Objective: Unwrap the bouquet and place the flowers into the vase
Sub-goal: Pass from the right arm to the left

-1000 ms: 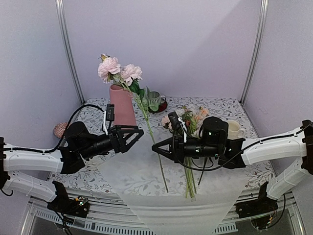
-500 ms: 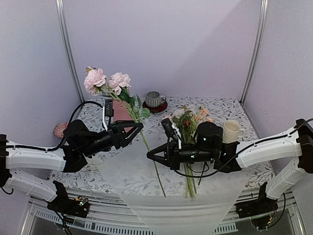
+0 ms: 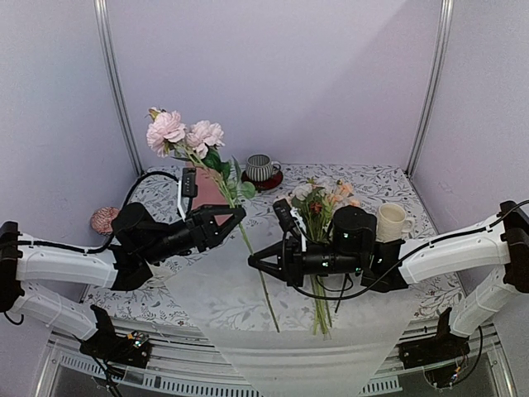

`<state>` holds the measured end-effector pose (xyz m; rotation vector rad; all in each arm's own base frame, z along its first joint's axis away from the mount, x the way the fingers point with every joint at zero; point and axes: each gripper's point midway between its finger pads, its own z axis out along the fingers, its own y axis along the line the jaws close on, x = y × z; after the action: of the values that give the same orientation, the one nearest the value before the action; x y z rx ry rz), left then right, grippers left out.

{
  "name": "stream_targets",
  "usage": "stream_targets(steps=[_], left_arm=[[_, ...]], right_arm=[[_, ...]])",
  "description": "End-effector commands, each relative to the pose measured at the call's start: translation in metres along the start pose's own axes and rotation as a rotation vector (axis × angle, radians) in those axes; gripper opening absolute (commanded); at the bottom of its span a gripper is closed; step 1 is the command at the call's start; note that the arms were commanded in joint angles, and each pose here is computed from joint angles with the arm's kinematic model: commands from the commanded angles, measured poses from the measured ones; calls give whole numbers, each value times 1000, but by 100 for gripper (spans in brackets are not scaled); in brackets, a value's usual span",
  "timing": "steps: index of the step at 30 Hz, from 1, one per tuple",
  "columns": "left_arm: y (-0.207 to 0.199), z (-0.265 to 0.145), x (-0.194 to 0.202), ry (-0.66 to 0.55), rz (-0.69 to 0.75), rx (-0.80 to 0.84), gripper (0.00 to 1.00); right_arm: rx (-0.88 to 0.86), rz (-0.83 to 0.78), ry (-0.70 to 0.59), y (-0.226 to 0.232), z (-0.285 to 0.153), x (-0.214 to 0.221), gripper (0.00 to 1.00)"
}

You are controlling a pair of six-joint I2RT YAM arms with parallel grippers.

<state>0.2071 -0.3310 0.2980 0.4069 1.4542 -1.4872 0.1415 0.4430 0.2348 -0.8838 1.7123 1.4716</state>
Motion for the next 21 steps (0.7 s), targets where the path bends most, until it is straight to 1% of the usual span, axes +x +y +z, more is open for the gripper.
stream_targets(steps=[1, 4, 6, 10, 12, 13, 14, 15, 16, 17, 21], left_arm=[[-7, 0, 1, -3, -16, 45, 51], [-8, 0, 3, -4, -24, 53, 43], [-7, 0, 4, 1, -27, 53, 30], [-6, 1, 6, 5, -29, 48, 11], [-5, 0, 6, 6, -29, 44, 4], [-5, 1, 6, 5, -29, 43, 2], [-4, 0, 6, 6, -27, 40, 0], [-3, 0, 6, 7, -26, 35, 0], [-3, 0, 6, 9, -23, 30, 0], [0, 0, 7, 11, -21, 17, 0], [13, -1, 5, 18, -7, -59, 0]], right_arm=[[-11, -41, -58, 8, 1, -17, 4], [-11, -41, -57, 7, 3, -18, 4], [-8, -40, -54, 6, 4, -16, 4], [7, -34, -54, 3, 5, -15, 8], [21, -30, -54, 0, 4, -14, 13], [30, -27, -55, -2, 4, -13, 17], [43, -24, -57, -5, 4, -13, 27], [63, -19, -57, -8, 3, -13, 37], [94, -12, -65, -13, 1, -14, 44], [120, -6, -70, -17, -1, -14, 50], [195, -11, -107, -26, -15, -18, 67]])
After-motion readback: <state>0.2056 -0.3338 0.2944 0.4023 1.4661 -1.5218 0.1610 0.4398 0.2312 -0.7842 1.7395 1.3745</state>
